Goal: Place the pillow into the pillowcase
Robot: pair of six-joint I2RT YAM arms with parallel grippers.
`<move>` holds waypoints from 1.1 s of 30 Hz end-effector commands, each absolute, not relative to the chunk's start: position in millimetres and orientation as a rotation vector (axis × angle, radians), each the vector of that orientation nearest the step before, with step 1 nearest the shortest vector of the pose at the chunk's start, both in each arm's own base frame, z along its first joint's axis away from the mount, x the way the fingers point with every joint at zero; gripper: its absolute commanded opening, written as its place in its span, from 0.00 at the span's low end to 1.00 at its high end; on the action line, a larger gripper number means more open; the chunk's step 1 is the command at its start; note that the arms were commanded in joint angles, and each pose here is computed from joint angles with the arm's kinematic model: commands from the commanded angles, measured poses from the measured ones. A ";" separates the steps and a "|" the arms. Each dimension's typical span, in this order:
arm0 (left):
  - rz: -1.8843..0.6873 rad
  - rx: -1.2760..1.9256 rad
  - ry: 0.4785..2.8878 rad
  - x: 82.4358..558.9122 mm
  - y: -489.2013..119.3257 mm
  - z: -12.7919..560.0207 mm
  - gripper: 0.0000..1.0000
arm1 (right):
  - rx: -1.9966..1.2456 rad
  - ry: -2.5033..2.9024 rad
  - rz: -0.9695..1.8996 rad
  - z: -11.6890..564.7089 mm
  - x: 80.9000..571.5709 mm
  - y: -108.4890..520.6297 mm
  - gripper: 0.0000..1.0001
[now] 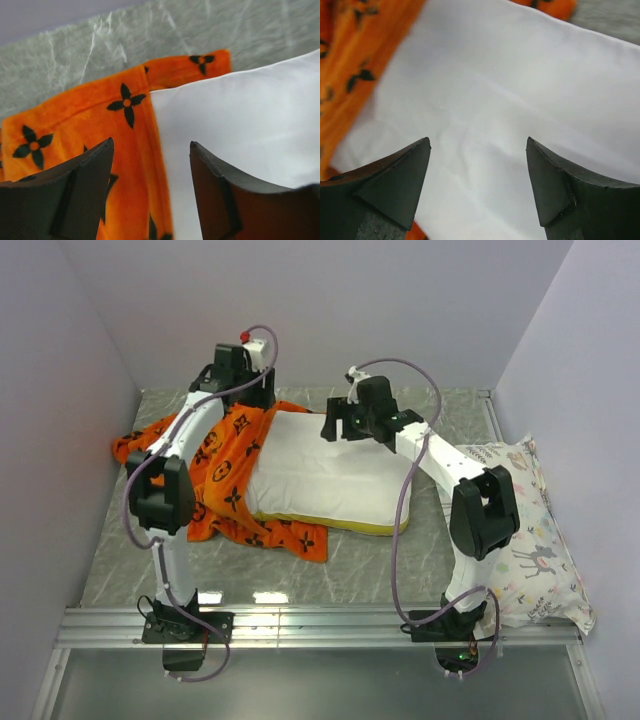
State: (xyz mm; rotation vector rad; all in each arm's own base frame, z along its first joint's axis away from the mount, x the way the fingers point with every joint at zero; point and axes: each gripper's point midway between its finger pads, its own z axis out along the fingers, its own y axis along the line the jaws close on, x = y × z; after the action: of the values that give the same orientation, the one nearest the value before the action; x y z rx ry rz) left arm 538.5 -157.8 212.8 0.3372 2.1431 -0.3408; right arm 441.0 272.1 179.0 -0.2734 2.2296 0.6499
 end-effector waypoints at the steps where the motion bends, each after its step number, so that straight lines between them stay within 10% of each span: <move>1: -0.265 0.322 2.094 562.2 -164.6 214.2 0.67 | -0.271 2.324 0.433 153.4 449.2 225.8 0.85; 7: -0.277 0.299 2.120 558.7 -171.8 205.6 0.54 | -0.421 2.248 0.858 183.5 402.2 281.3 0.72; 14: -0.287 0.351 2.258 449.8 -136.6 220.9 0.54 | -0.368 2.129 1.383 205.2 341.8 368.4 0.25; 33: -0.198 0.415 2.522 309.0 -98.4 141.4 0.59 | -0.128 2.268 1.687 136.9 321.6 459.2 0.13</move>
State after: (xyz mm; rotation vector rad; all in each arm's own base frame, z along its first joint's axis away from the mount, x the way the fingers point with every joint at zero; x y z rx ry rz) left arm 306.4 -97.7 132.0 0.4098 2.5763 -0.2155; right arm 320.0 443.3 107.6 -0.1198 2.3747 1.5969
